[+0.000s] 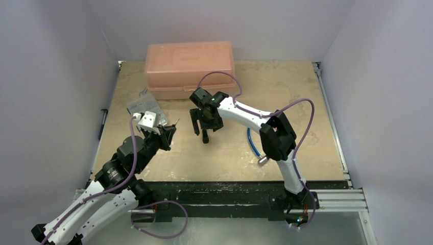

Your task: Unlock with the key

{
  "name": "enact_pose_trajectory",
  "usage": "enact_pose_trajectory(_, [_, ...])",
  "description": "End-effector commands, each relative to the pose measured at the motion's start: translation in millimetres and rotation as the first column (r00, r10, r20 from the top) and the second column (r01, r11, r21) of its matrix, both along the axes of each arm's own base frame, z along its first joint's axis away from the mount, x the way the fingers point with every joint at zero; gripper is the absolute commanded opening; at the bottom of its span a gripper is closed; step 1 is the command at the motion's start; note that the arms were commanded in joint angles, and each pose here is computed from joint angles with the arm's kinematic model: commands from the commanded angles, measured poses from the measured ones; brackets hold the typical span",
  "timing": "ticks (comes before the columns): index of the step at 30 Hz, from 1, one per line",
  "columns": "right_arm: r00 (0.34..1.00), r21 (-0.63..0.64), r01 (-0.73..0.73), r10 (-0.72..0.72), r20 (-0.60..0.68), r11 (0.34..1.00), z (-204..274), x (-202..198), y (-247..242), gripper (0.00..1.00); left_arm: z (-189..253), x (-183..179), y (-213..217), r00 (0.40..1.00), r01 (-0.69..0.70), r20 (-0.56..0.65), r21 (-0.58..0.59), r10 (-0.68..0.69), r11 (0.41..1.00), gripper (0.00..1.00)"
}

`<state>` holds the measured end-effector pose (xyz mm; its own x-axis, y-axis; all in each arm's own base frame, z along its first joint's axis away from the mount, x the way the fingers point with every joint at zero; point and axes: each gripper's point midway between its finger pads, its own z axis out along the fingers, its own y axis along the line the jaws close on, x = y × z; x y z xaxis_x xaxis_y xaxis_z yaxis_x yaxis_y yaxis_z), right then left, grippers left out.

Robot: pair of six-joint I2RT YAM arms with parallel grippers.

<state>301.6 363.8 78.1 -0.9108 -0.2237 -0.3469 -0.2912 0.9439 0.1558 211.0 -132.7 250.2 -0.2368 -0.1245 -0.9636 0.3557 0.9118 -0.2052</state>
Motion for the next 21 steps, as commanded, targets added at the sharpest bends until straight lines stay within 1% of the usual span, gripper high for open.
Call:
enact_pose_trajectory(1, [0.999,0.020,0.031,-0.032,0.038,0.999,10.9,8.3,10.3,0.80,11.4,0.1,2.3,0.999,0.000,0.035,-0.004,0.000,1.000,0.00])
enact_pose_trajectory(5, [0.998,0.007,0.054,-0.054,0.037,0.999,1.5,11.7,10.9,0.77,10.9,0.0,3.1,0.999,-0.004,0.031,-0.002,0.004,1.000,0.00])
enact_pose_trajectory(8, [0.997,0.000,0.075,-0.075,0.035,0.997,-4.9,13.8,11.2,0.71,11.2,-0.4,3.3,1.000,-0.003,0.031,-0.002,0.003,1.000,0.00])
enact_pose_trajectory(13, [0.995,0.000,0.097,-0.096,0.038,0.995,-10.7,17.1,13.3,0.65,11.2,-0.4,4.5,1.000,-0.009,0.027,-0.001,0.009,1.000,0.00])
enact_pose_trajectory(18, [0.993,-0.004,0.111,-0.111,0.035,0.994,-16.0,18.2,13.6,0.62,11.9,-0.8,5.2,1.000,-0.011,0.029,-0.004,0.011,1.000,0.00])
enact_pose_trajectory(21, [0.992,-0.008,0.122,-0.121,0.028,0.993,-20.9,17.1,13.3,0.58,11.7,-0.7,5.1,1.000,-0.011,0.028,-0.003,0.011,1.000,0.00])
